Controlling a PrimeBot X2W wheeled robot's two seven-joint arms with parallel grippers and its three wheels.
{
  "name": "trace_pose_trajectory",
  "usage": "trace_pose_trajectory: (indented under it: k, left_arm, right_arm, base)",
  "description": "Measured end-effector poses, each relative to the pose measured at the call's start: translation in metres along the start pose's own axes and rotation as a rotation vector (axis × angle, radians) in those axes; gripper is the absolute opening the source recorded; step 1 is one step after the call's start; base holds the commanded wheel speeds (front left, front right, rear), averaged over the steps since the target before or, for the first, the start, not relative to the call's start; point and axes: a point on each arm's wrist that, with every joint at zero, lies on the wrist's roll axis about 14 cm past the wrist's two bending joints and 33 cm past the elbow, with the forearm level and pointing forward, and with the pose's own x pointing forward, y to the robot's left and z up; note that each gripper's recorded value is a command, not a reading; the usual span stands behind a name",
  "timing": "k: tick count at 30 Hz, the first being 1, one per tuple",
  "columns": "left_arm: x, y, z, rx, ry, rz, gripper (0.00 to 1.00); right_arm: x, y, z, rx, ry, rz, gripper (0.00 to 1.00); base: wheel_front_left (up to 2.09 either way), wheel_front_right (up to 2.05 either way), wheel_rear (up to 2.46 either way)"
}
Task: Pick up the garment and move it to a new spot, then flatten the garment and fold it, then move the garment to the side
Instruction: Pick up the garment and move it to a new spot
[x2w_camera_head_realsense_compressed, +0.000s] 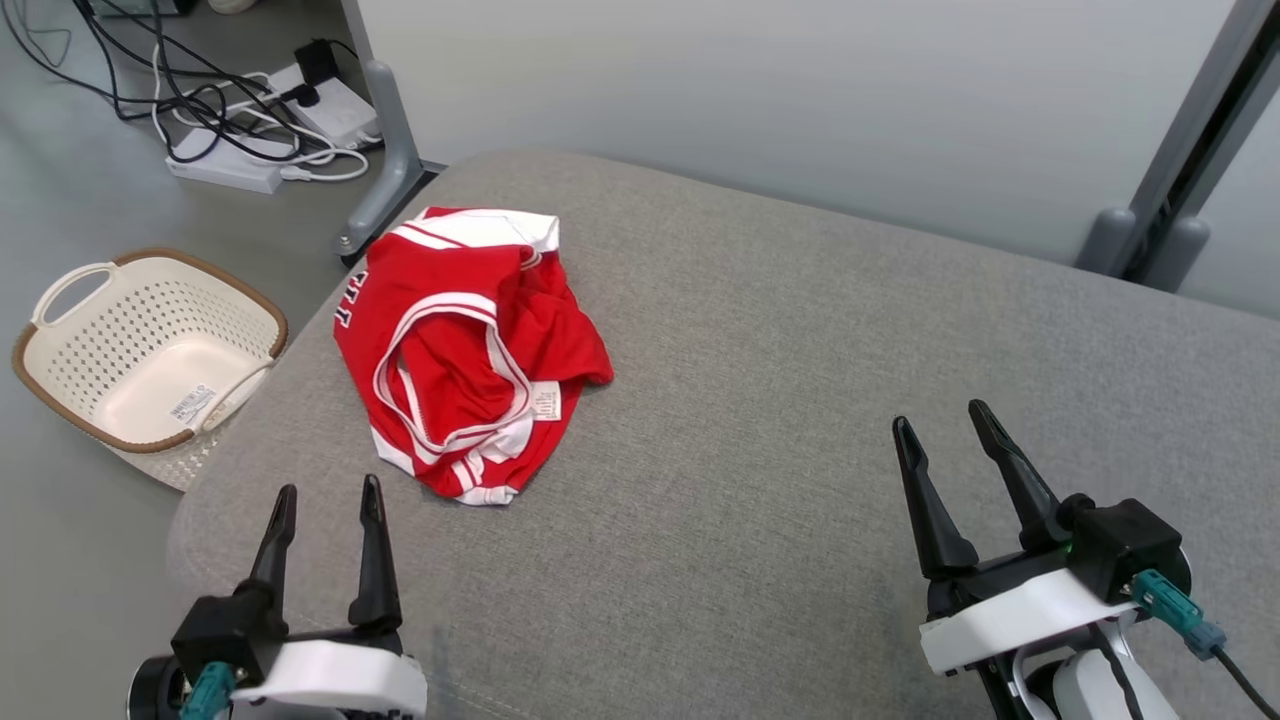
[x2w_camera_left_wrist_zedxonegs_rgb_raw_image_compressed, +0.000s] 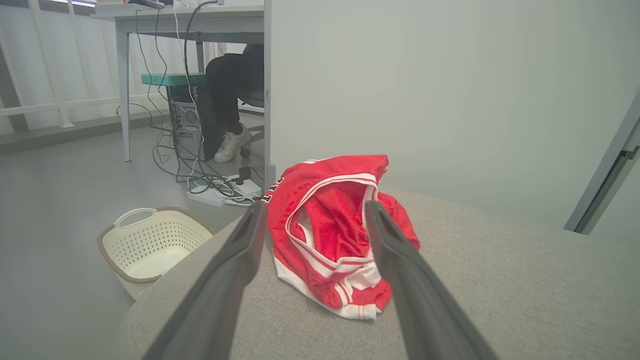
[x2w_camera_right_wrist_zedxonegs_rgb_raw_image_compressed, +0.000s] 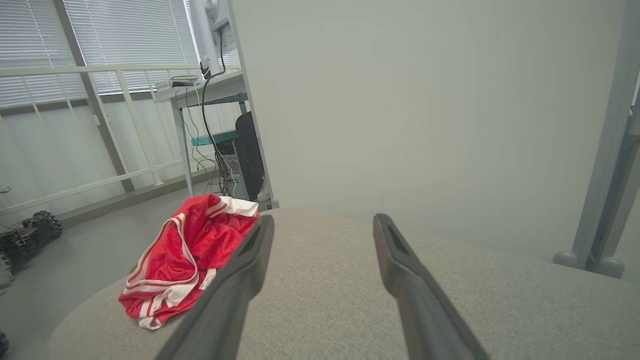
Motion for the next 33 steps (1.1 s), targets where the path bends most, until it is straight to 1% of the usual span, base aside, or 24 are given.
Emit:
trace_pose_trajectory:
  k: [1, 3, 5, 6, 8, 10, 13, 16, 17, 22, 28, 33]
  left_arm:
    - [0.003, -0.003, 0.000, 0.001, 0.002, -0.008, 1.00]
    - [0.011, -0.008, -0.003, -0.038, 0.013, -0.017, 1.00]
    - [0.019, -0.022, -0.003, -0.053, 0.019, -0.078, 1.00]
    - [0.024, -0.024, -0.004, -0.055, 0.021, -0.081, 1.00]
    - [0.037, -0.031, -0.004, -0.048, 0.021, -0.105, 1.00]
    - [0.051, -0.034, -0.008, -0.024, 0.033, -0.103, 1.00]
    - [0.077, -0.049, -0.011, -0.002, 0.043, -0.129, 1.00]
    - [0.106, -0.061, -0.016, 0.038, 0.075, -0.166, 1.00]
    - [0.124, -0.065, -0.023, 0.083, 0.122, -0.189, 1.00]
    - [0.164, -0.072, -0.041, 0.168, 0.246, -0.229, 1.00]
    - [0.188, -0.075, -0.072, 0.276, 0.402, -0.261, 1.00]
    - [0.193, -0.077, -0.095, 0.315, 0.503, -0.271, 1.00]
  right_arm:
    - [0.000, -0.001, -0.002, 0.000, 0.003, -0.003, 1.00]
    - [-0.001, -0.006, -0.005, -0.008, 0.010, -0.011, 1.00]
    - [-0.001, -0.013, -0.008, -0.013, 0.014, -0.023, 1.00]
    - [0.001, -0.015, -0.008, -0.018, 0.012, -0.025, 1.00]
    - [0.004, -0.023, -0.010, -0.024, 0.008, -0.036, 1.00]
    - [0.008, -0.031, -0.011, -0.020, 0.001, -0.048, 1.00]
    - [0.016, -0.042, -0.015, -0.045, -0.002, -0.056, 1.00]
    - [0.018, -0.054, -0.024, -0.043, 0.006, -0.077, 1.00]
    - [0.019, -0.061, -0.029, -0.042, 0.012, -0.085, 1.00]
    - [0.019, -0.080, -0.043, -0.039, 0.030, -0.118, 1.00]
    - [0.009, -0.108, -0.059, -0.071, 0.070, -0.185, 1.00]
    - [0.002, -0.119, -0.064, -0.063, 0.083, -0.216, 1.00]
  base:
    - [0.00, 0.00, 0.00]
    - [0.00, 0.00, 0.00]
    - [0.00, 0.00, 0.00]
    - [0.00, 0.00, 0.00]
    - [0.00, 0.00, 0.00]
    - [0.00, 0.00, 0.00]
    - [0.00, 0.00, 0.00]
    - [0.00, 0.00, 0.00]
    - [0.00, 0.00, 0.00]
    - [0.00, 0.00, 0.00]
    - [0.00, 0.00, 0.00]
    - [0.00, 0.00, 0.00]
